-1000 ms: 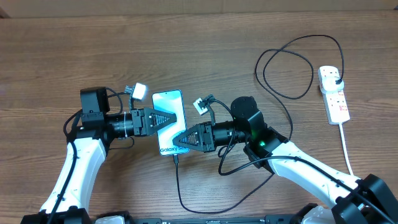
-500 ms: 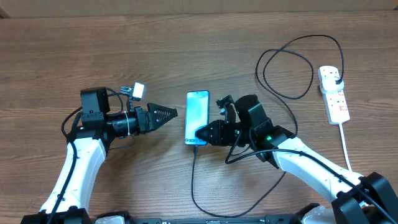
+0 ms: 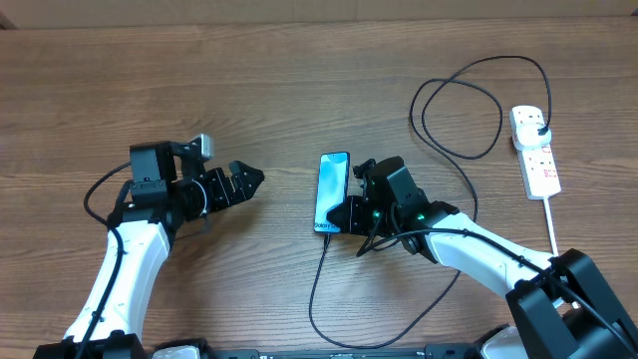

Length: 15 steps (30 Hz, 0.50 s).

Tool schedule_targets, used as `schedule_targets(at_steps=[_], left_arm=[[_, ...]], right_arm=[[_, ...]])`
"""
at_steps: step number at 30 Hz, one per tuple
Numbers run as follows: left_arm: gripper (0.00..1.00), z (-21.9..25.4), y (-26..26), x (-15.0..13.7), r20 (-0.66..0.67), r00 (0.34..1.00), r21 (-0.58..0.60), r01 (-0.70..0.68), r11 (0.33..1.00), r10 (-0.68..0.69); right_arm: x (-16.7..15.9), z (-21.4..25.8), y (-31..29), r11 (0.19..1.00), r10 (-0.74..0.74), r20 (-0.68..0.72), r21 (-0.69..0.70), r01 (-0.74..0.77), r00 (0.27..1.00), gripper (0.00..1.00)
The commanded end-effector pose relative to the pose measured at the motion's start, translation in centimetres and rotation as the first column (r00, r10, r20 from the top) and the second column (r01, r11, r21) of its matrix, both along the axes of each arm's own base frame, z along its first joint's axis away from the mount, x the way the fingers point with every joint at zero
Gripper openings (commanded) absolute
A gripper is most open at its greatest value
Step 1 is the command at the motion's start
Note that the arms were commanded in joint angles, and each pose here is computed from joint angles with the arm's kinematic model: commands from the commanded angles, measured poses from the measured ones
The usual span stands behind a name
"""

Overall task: Plug charger to phone and switch on socket
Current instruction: 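Open the left gripper and pull the left arm back from the phone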

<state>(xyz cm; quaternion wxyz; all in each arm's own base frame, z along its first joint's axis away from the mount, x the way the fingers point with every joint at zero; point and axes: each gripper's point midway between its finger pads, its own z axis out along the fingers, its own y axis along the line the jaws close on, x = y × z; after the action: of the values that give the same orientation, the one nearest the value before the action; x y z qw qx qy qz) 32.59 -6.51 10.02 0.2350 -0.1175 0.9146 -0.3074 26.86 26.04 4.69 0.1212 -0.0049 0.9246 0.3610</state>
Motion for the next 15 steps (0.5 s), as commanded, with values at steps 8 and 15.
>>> schedule_targets(at_steps=[8, 15], left_arm=[[1.0, -0.5, 2.6, 0.8, -0.003, 0.991, 0.113, -0.132, 0.985, 0.133], [1.0, -0.5, 2.6, 0.8, -0.003, 0.991, 0.113, -0.132, 0.985, 0.133]], right_arm=[[0.7, -0.4, 0.4, 0.999, 0.039, 0.036, -0.012, -0.038, 0.999, 0.04], [0.7, -1.3, 1.0, 0.998, 0.058, 0.022, 0.011, -0.059, 0.998, 0.04]])
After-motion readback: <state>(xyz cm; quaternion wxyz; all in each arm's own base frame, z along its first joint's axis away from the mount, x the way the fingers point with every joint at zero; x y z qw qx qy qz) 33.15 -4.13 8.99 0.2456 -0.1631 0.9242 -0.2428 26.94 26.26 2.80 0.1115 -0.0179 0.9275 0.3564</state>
